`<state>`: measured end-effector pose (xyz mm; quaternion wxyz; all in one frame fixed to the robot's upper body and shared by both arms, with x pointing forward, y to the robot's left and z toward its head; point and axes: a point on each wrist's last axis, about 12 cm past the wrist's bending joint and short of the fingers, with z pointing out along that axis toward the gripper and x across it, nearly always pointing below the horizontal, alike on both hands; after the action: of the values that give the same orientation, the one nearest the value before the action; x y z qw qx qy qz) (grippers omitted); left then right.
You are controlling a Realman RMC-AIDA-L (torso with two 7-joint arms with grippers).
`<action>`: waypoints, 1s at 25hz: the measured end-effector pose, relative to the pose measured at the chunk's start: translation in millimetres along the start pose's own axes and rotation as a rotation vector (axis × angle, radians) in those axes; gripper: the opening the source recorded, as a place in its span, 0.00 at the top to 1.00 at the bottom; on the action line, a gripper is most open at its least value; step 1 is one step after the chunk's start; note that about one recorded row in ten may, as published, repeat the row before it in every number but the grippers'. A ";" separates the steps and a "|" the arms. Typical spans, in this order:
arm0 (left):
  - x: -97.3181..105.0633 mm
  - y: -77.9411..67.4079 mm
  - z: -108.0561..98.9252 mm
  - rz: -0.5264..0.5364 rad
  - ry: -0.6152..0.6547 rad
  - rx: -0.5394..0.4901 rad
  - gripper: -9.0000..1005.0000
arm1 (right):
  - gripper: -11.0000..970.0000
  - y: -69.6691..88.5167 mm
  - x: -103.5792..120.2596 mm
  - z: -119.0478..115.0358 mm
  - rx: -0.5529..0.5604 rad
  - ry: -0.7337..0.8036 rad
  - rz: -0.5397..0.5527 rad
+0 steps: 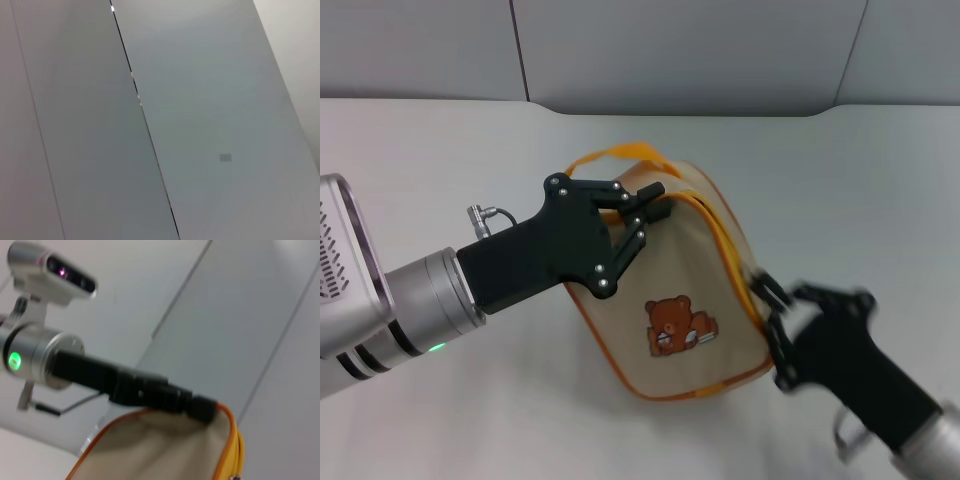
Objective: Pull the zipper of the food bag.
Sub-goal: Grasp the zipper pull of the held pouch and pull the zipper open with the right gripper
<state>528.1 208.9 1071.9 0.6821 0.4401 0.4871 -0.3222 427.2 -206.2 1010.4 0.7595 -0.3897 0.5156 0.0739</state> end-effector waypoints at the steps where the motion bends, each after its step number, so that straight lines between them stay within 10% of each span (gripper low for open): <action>1: -0.1 0.2 0.0 0.001 0.000 -0.001 0.93 | 0.99 3.6 -0.4 -8.6 0.012 0.016 -0.001; 9: -0.3 2.4 0.5 0.007 0.005 -0.001 0.93 | 0.98 27.5 -2.5 -75.8 0.079 0.175 0.010; 25: 4.9 -5.3 -12.2 -0.014 0.020 -0.046 0.93 | 0.93 15.0 -15.5 -80.5 0.170 0.060 0.023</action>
<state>520.4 217.8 1064.0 0.6847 0.4243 0.5042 -0.3113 353.9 -245.2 1002.4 0.7732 -0.3199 0.5469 0.0270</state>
